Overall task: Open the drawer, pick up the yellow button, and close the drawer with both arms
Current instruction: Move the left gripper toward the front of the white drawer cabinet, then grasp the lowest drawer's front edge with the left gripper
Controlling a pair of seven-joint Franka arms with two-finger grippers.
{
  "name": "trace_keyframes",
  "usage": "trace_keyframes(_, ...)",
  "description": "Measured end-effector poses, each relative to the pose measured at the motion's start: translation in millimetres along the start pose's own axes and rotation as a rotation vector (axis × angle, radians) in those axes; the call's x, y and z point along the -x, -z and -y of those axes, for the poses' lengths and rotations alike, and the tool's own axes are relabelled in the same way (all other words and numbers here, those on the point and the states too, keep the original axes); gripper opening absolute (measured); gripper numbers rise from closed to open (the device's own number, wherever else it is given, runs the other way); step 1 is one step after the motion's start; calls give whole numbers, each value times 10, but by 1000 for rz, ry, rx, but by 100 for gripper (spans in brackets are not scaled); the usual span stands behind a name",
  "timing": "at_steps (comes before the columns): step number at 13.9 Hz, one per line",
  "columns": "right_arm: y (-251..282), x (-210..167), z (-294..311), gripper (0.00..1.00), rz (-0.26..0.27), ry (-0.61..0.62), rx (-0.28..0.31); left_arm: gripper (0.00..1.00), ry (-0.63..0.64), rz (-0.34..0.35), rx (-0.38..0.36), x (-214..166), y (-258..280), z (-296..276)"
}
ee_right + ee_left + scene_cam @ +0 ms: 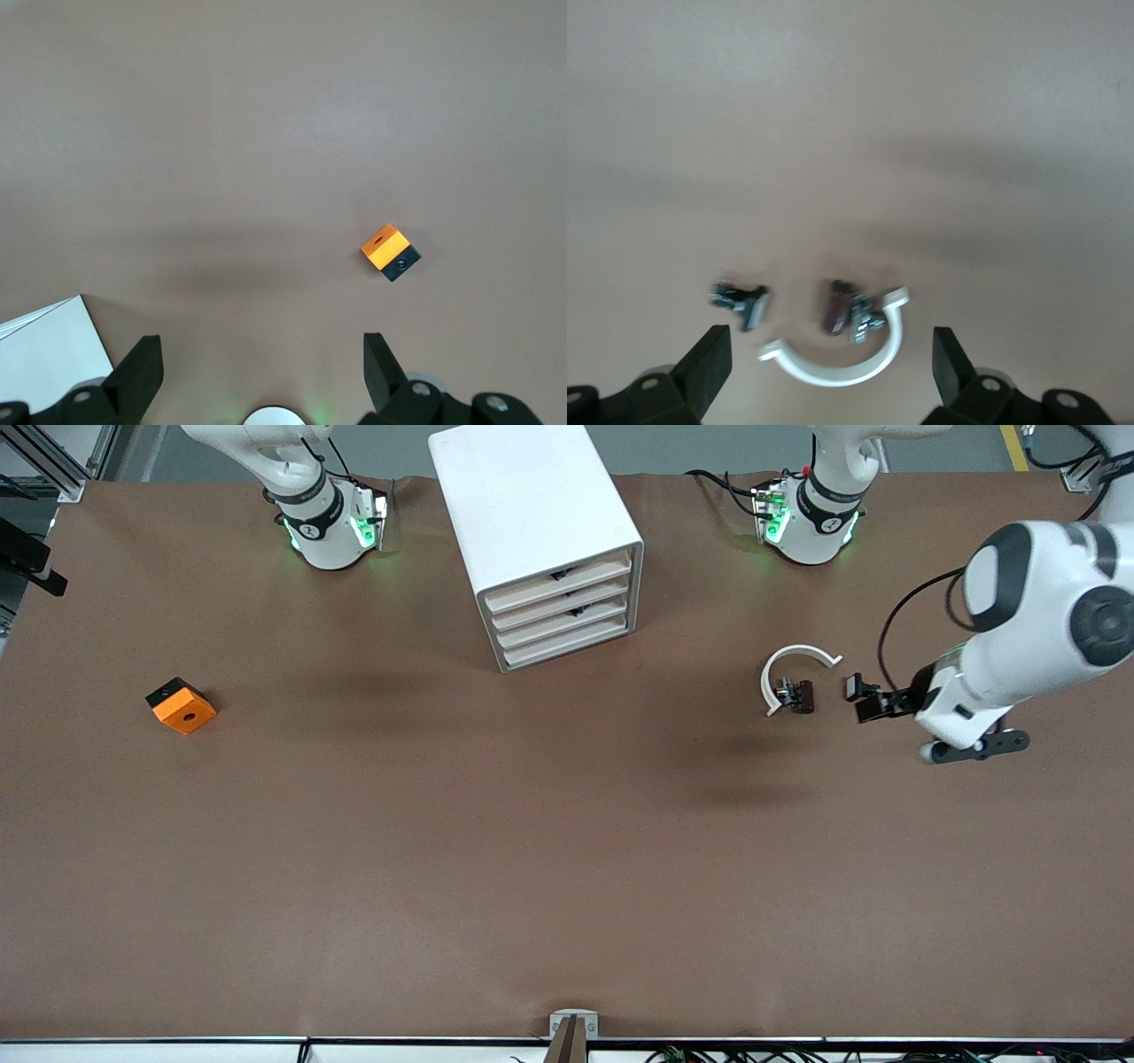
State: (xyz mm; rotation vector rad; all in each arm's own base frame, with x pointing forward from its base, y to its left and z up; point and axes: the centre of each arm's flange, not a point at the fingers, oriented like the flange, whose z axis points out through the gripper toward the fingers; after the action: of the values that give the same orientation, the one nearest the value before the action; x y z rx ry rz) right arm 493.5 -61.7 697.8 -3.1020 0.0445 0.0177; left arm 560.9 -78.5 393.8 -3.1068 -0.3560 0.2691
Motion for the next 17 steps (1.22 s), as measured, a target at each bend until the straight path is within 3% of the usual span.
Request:
trace_keyframes(5, 0, 0, 2, 100, 0, 0, 0, 100, 193, 54, -54, 67, -343, -808)
trace_keyframes(9, 0, 0, 2, 100, 0, 0, 0, 100, 375, 205, -161, 244, -240, -1475)
trace_keyframes(14, 0, -1, 16, 100, 0, 2, 0, 100, 707, 410, -129, 331, -406, -1991)
trace_keyframes(17, 0, -2, 18, 100, 0, -8, 0, 100, 920, 491, -142, 332, -482, -2057)
